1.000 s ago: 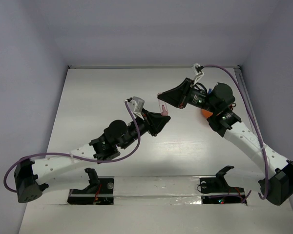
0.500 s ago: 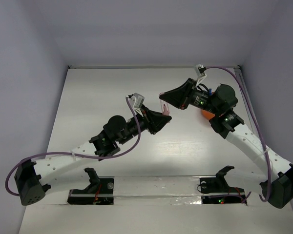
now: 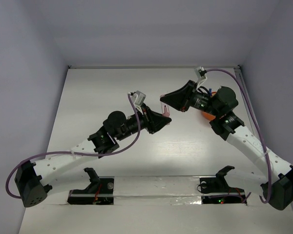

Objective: Sort the stationery into containers
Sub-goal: Close the pen cap on the pen.

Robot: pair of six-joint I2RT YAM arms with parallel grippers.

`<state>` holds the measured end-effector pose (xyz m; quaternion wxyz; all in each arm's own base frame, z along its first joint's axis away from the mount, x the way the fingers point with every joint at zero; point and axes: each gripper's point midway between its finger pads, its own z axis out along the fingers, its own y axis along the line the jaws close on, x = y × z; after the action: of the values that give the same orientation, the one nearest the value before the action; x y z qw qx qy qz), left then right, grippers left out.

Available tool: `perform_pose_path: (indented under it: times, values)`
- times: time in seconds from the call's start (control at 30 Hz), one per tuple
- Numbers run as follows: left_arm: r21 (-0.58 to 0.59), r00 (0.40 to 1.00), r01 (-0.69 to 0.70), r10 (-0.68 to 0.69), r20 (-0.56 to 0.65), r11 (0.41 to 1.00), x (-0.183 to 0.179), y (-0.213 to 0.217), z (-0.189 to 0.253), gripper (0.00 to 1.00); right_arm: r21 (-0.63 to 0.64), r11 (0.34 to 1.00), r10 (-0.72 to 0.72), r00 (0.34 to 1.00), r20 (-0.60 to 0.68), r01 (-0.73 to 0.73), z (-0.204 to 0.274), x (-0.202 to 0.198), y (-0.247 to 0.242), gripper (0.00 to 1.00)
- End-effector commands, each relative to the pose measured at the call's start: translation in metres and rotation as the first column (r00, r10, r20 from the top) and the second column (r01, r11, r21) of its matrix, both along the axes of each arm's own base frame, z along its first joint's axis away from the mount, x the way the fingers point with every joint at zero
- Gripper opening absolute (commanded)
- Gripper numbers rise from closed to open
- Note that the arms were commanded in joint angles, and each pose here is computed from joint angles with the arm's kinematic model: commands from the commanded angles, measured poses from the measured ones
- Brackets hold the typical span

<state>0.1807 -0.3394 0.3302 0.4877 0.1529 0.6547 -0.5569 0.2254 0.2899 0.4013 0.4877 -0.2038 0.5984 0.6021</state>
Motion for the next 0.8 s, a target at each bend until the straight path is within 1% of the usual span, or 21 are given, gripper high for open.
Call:
perform_pose_path:
  times: [0.0,0.2,0.43,0.67,0.77]
  values:
    - [-0.154,0.994,-0.064,0.077,0.079,0.986,0.016,0.015,0.063,0.00,-0.045,0.995,0.087,0.996,0.016,-0.086,-0.015,-0.020,0.000,0.00]
    - [-0.218,0.996,-0.031,0.048,0.074,0.976,0.015,0.023,0.080,0.00,-0.067,0.994,0.089,0.995,0.037,-0.086,-0.025,-0.027,-0.004,0.00]
    - [-0.259,0.991,-0.028,0.061,0.122,0.966,0.012,0.028,0.099,0.00,-0.077,0.993,0.091,0.996,0.018,-0.089,-0.039,-0.028,-0.005,0.00]
    - [-0.242,0.986,0.019,0.022,0.164,0.970,0.007,0.018,0.095,0.00,-0.061,0.995,0.084,0.996,0.015,-0.083,-0.037,-0.025,-0.004,0.00]
    - [-0.236,0.983,0.015,0.029,0.183,0.972,0.005,0.019,0.092,0.00,-0.057,0.996,0.070,0.997,0.017,-0.069,-0.033,-0.022,-0.003,0.00]
